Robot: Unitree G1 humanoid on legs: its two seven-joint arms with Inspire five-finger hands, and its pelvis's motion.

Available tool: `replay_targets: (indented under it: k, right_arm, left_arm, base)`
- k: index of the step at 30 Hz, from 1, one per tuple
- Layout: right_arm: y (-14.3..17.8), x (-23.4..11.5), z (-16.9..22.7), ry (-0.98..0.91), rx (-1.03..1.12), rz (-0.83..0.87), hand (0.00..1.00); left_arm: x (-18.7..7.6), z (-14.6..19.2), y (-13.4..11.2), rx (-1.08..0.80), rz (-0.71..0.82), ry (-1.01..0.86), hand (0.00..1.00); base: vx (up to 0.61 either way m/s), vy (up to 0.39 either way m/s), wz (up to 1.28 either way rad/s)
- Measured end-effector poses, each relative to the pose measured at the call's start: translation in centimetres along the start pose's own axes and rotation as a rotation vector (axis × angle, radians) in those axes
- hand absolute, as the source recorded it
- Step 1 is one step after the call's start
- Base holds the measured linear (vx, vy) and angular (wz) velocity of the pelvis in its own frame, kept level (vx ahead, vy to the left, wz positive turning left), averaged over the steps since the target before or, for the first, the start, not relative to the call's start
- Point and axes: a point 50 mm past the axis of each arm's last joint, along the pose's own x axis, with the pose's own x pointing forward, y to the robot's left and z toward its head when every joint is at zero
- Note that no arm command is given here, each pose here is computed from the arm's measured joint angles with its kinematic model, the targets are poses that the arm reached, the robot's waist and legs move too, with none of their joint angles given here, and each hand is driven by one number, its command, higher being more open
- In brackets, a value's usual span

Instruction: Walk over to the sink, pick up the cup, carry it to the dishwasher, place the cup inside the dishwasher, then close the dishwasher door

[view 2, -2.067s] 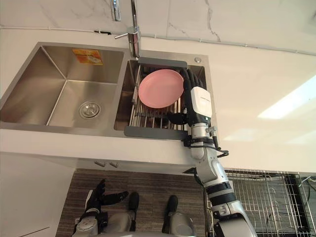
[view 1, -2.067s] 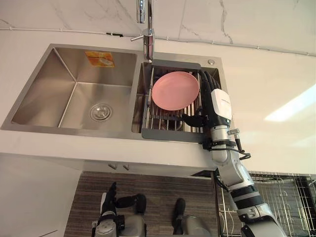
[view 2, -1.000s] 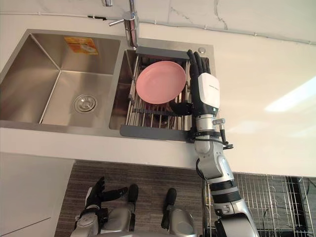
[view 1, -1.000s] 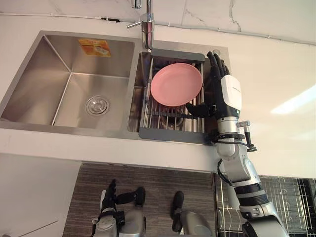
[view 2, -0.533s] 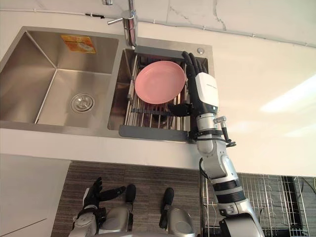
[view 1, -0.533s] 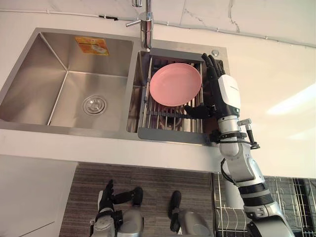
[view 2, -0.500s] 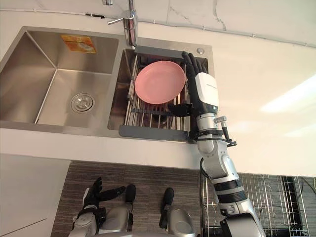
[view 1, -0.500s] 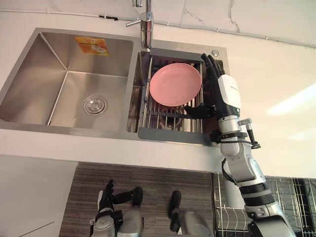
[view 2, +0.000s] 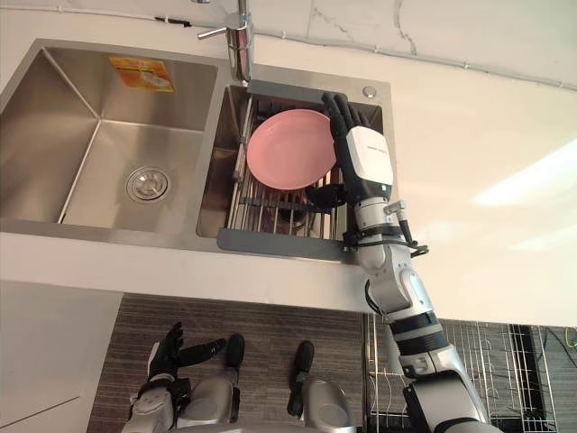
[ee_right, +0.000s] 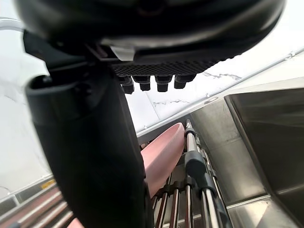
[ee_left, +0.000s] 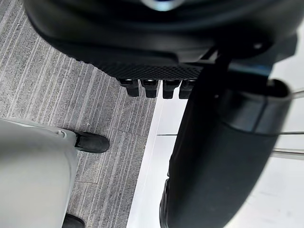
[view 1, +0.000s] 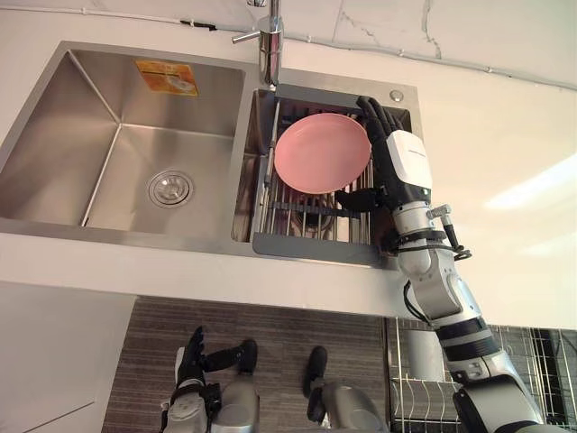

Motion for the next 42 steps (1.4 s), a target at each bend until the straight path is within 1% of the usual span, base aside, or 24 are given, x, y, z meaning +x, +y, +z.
replay_targets:
  k: [6,13,18,22,23,31,34,37,42]
  right_arm:
    - [0.3,0.9,-1.0,0.054,-0.041,0.003,1.0]
    - [0.2,1.5,-1.3,0.065,-0.087,-0.018,1.0]
    - [-0.5,2.3,-1.1,0.073,-0.096,-0.082,1.0]
    - [-0.7,2.5,-0.9,0.068,-0.096,-0.1,1.0]
    - [-0.7,2.5,-0.9,0.068,-0.096,-0.1,0.0]
    - [-0.3,3.0,0.4,0.007,-0.096,-0.09,0.0]
    - [-1.0,3.5,0.6,-0.01,-0.111,-0.122,0.0]
    - [-1.4,3.5,-0.2,0.001,-0.14,-0.106,0.0]
    - [-1.7,3.8,0.1,-0.024,-0.142,-0.117,0.0]
  left_arm:
    - [0.0,0.1,0.0,-0.009,0.0,-0.005,1.0]
    - [0.0,0.1,0.0,-0.022,0.004,-0.002,1.0]
    - [0.0,0.3,-0.1,-0.025,0.007,-0.013,1.0]
    - [0.1,0.4,-0.2,-0.028,0.003,-0.017,1.0]
    - [0.1,0.4,-0.2,-0.028,0.002,-0.017,1.0]
    - [0.1,0.5,-0.6,-0.019,-0.014,-0.023,1.0]
    - [0.0,0.5,-0.7,-0.021,-0.015,-0.023,1.0]
    - [0.0,0.6,-0.7,-0.024,-0.015,-0.023,1.0]
    - [0.0,0.5,-0.8,-0.032,-0.016,-0.021,1.0]
  base:
    - [0.0,0.0,0.03]
    - [0.0,0.0,0.0]
    - [-0.01,0.002,0.04]
    - [0.0,0.001,0.09]
    - [0.0,0.0,0.0]
    - [0.0,0.0,0.0]
    - [0.0,0.0,0.0]
    - [0.0,0.0,0.0]
    - [0.0,0.0,0.0]
